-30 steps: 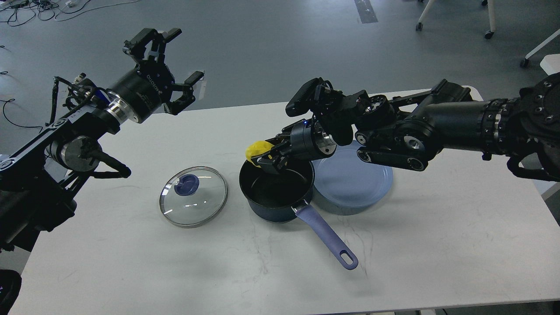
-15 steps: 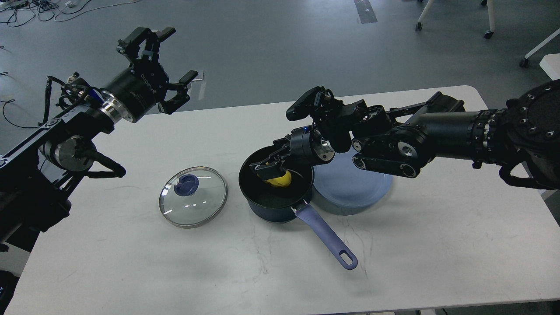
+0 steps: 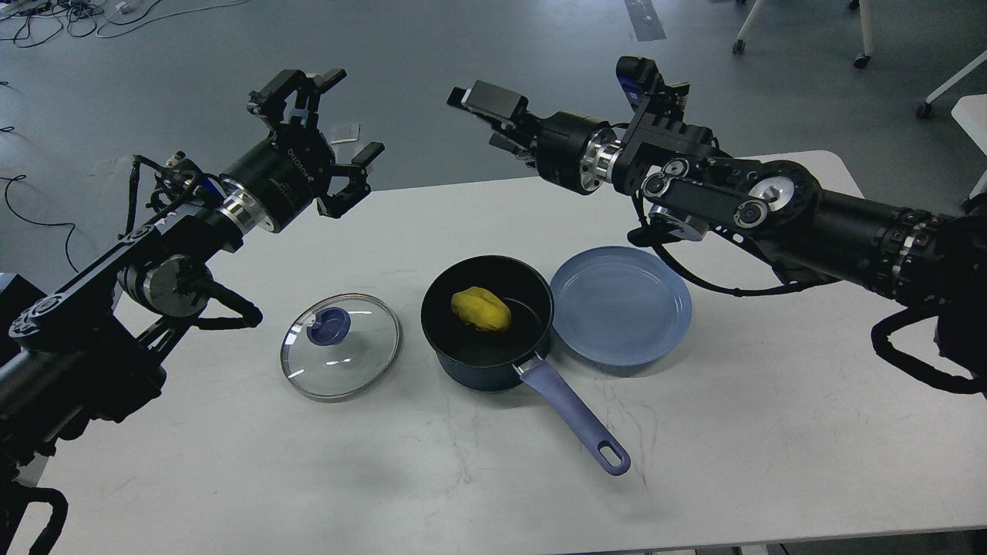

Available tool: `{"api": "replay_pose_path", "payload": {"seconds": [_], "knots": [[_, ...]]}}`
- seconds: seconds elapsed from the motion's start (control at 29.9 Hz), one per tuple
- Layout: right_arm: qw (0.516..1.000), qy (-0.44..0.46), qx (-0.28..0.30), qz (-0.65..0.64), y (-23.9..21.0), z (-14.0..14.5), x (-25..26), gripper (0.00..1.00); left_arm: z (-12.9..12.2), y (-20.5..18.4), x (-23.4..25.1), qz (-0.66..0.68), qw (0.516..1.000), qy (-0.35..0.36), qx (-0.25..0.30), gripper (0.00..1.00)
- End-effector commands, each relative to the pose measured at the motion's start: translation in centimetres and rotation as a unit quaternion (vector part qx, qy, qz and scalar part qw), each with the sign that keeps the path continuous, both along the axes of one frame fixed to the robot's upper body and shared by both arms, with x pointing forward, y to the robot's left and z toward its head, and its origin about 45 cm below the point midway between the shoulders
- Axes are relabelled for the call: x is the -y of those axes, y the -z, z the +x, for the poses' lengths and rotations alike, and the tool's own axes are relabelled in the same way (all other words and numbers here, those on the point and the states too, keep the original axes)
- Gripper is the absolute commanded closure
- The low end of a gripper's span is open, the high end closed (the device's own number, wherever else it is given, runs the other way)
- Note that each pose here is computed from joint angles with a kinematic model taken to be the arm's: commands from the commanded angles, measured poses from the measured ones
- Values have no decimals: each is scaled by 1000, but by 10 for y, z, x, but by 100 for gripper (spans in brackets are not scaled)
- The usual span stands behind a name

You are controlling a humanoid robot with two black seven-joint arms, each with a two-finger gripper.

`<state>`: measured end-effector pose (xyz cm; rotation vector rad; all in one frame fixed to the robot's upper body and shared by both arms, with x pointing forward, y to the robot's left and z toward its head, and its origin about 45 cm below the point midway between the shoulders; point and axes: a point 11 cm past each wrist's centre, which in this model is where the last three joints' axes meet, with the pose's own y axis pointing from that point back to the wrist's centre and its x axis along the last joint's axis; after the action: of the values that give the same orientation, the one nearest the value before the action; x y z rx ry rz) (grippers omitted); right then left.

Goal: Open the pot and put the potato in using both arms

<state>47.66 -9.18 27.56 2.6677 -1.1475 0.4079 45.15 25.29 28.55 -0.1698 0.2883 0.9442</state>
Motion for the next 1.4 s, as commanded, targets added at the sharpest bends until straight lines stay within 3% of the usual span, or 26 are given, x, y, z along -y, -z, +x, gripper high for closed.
{"api": "replay_pose_path", "payload": {"seconds": [0.0,0.27,0.5,1.0,1.37], "knots": [[989,79,-65,111,7,8,35,0,-2,5,0,0,1000,-1,-5,2],[948,167,-175,207,29,13,72,0,-8,25,7,-10,1000,-1,-26,2],[948,145,-205,195,34,11,76,0,-9,36,11,-12,999,-9,-39,2],[940,136,-216,224,37,8,88,0,-11,37,6,-12,999,-6,-45,2],[940,115,-226,227,44,1,56,0,-15,43,10,-20,998,-3,-52,2]]}}
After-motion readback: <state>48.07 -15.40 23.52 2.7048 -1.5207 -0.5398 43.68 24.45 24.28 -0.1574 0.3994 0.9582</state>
